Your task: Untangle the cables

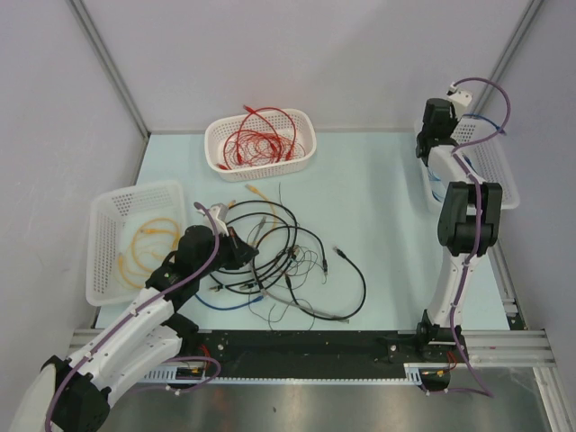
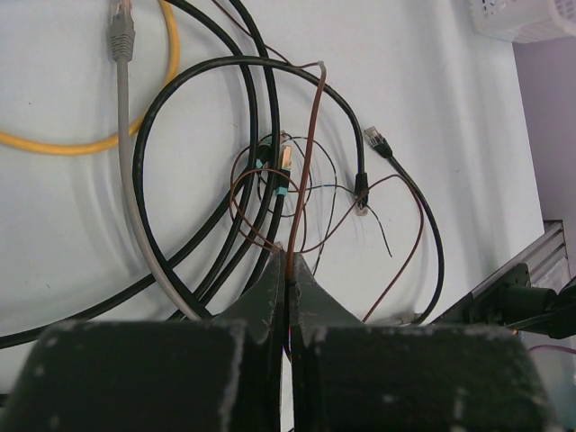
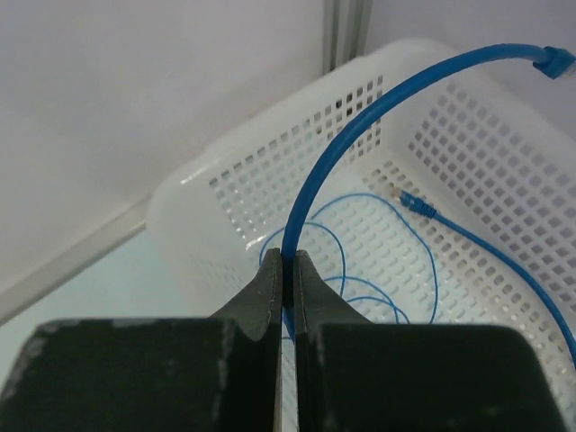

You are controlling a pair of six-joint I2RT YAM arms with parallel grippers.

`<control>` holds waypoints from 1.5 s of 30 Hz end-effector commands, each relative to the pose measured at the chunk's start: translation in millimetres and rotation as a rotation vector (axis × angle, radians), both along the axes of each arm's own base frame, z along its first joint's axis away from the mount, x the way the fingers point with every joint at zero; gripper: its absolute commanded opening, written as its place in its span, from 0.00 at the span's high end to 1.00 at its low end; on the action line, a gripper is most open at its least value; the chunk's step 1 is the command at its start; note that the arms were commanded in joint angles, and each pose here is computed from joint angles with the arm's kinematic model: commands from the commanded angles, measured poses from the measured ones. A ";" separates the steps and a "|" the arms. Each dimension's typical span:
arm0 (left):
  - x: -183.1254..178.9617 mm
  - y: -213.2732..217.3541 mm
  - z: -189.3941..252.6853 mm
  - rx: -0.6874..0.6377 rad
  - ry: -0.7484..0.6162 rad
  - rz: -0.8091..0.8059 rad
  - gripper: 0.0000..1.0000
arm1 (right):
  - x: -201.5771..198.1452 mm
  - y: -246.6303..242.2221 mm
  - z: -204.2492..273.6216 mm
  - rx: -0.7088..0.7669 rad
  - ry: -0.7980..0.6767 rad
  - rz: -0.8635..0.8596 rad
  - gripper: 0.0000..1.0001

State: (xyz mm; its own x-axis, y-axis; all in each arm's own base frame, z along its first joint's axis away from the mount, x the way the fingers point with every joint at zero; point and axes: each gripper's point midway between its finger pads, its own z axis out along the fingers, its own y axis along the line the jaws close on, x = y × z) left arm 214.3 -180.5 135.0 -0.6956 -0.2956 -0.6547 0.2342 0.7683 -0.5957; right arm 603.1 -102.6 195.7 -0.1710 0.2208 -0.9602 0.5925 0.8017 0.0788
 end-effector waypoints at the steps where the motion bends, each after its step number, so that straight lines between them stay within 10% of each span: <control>1: 3.4 -5.5 11.3 -0.027 -0.026 -0.009 1.00 | -10.5 -0.8 -3.8 0.023 0.015 -0.027 1.00; 2: 3.6 -5.9 11.2 -0.029 -0.027 -0.009 1.00 | -12.8 -0.5 -6.9 0.029 0.025 -0.030 0.99; 6: 2.9 -7.0 11.1 -0.037 -0.022 -0.011 1.00 | -18.8 0.4 4.8 0.013 0.012 -0.062 0.30; 10: 3.8 -6.1 16.3 -0.041 -0.034 -0.004 1.00 | -22.2 17.0 51.0 -0.021 -0.096 -0.070 0.00; 22: 10.3 7.5 38.9 -0.022 -0.096 0.068 1.00 | -94.2 149.9 196.0 0.313 -0.425 0.273 0.00; 34: 17.0 28.9 30.9 0.103 -0.026 0.165 0.91 | -301.6 416.2 20.9 0.165 0.267 1.116 0.02; 45: 23.3 27.9 21.0 0.120 0.006 0.179 0.32 | -399.6 415.3 -14.9 0.151 0.316 1.267 0.11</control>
State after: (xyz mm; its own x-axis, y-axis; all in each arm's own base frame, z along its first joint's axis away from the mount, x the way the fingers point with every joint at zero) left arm 229.4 -150.2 139.2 -0.6689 -0.3196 -0.6712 0.0755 0.8689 -0.4891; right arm 203.3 326.2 156.9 -0.5742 -0.2465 -0.7807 -0.5825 0.7931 0.1780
